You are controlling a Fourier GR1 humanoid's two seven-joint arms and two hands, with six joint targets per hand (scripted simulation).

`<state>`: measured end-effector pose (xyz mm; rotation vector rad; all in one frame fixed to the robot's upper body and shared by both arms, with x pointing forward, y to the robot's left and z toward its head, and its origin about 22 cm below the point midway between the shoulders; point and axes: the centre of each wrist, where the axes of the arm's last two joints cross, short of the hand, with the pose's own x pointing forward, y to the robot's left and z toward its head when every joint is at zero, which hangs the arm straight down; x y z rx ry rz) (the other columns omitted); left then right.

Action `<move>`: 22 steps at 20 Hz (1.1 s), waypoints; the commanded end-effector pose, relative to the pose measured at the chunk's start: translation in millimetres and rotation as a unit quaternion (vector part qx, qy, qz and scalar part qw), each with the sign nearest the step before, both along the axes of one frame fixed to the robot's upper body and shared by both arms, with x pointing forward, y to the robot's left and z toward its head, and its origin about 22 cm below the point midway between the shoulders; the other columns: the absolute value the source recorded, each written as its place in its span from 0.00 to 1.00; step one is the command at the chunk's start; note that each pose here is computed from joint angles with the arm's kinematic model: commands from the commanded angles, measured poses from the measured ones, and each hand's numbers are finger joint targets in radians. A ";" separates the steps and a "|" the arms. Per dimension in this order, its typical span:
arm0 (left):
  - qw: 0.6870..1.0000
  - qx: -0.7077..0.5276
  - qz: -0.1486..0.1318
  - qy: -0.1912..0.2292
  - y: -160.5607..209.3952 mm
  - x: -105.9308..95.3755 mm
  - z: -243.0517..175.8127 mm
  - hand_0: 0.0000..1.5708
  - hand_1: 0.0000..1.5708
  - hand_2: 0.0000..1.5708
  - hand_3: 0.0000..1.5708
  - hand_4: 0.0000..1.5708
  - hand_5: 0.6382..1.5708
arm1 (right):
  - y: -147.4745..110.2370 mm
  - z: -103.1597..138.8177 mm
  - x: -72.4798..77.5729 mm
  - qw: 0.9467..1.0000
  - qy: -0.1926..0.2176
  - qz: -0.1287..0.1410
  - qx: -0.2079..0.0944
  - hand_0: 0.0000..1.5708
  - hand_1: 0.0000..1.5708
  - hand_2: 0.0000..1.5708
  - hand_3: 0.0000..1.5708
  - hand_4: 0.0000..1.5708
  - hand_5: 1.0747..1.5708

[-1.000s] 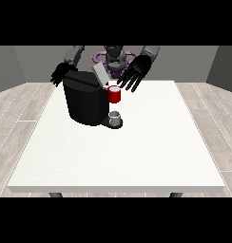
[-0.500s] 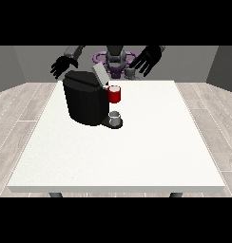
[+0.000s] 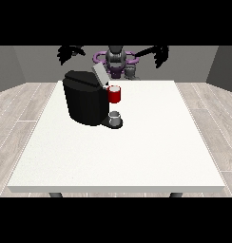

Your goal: Insert the coffee pod into the coffee machine and close the lid

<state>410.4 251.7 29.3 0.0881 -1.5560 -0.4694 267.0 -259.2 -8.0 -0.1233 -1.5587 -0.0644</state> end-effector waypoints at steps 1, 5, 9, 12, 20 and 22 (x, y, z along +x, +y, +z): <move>0.996 -0.081 0.025 0.036 -2.6 -18.0 -32.6 0.00 0.00 0.00 0.00 0.09 1.00 | -8.9 27.1 9.2 0.999 -0.010 0.037 -0.014 0.00 0.00 0.00 0.00 0.08 1.00; 0.992 -0.101 0.020 0.069 -8.0 -41.5 -62.9 0.00 0.00 0.00 0.00 0.00 1.00 | -15.6 38.3 13.9 0.999 -0.010 0.046 -0.022 0.00 0.00 0.00 0.00 0.00 1.00; 0.989 -0.129 0.011 0.066 0.6 -53.6 -69.8 0.00 0.00 0.00 0.00 0.00 1.00 | -5.1 49.5 22.5 0.997 -0.018 0.066 -0.030 0.00 0.00 0.00 0.00 0.00 1.00; 0.986 -0.152 0.005 0.071 -25.5 -58.5 -71.0 0.00 0.00 0.00 0.00 0.04 1.00 | 1.9 48.9 26.0 0.996 -0.010 0.077 -0.038 0.00 0.00 0.00 0.00 0.00 1.00; 0.984 -0.172 -0.008 0.047 -25.3 -64.8 -49.2 0.00 0.00 0.00 0.00 0.13 1.00 | 10.5 62.8 53.4 0.993 -0.026 0.100 -0.062 0.00 0.00 0.00 0.00 0.08 1.00; 0.983 -0.178 -0.006 0.042 -26.1 -69.6 -41.2 0.00 0.00 0.00 0.00 0.07 1.00 | -5.2 60.8 56.4 0.994 -0.030 0.098 -0.035 0.00 0.00 0.00 0.00 0.00 1.00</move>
